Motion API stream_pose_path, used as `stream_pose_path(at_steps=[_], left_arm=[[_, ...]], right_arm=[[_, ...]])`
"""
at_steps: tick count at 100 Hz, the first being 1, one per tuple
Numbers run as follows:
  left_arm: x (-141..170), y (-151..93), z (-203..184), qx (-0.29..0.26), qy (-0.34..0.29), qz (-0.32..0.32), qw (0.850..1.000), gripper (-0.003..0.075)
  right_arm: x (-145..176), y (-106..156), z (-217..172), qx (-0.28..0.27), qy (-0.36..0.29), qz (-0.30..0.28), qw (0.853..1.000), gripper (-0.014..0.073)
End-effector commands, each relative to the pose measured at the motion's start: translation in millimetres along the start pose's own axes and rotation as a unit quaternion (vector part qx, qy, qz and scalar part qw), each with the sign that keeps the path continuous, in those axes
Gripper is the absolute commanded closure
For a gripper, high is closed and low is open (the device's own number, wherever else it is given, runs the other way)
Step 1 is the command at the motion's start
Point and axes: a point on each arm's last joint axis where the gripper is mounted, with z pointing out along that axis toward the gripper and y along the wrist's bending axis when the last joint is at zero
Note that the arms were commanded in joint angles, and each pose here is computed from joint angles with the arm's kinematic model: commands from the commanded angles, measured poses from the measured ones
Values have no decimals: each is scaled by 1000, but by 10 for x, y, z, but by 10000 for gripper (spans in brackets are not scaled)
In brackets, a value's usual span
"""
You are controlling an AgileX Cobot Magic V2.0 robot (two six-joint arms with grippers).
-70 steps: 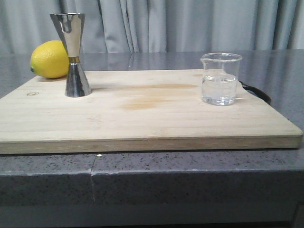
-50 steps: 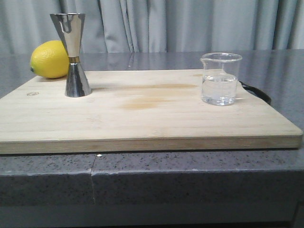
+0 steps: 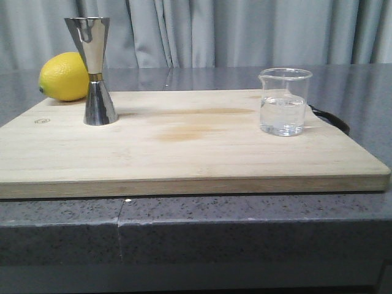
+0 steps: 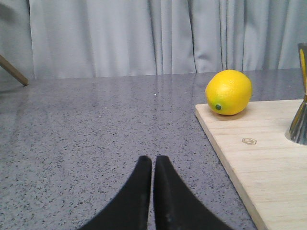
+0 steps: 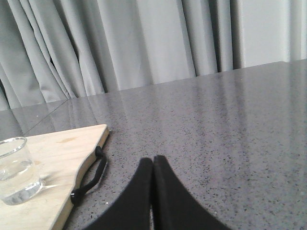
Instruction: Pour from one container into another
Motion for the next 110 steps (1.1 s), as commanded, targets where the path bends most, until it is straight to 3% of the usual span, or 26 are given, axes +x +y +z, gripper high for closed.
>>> stream_pose_path(at_steps=[1, 27, 47, 84, 110], left_arm=[[33, 7, -7, -4, -37, -4, 999, 739], [-50, 11, -17, -6, -69, -6, 998, 739], [-442, 8, -89, -2, -107, -32, 994, 739], [-1290, -14, -11, 7, -20, 0, 1000, 739], [-1381, -10, 95, 6, -22, -1, 1000, 739]], right_arm=[[-19, 0, -12, -3, -42, -1, 999, 670], [-26, 5, -12, -5, -43, -24, 999, 670], [-195, 26, -32, 1, -26, -32, 999, 670], [-964, 94, 82, 39, 43, -102, 993, 670], [-1251, 138, 197, 38, 24, -118, 992, 670]])
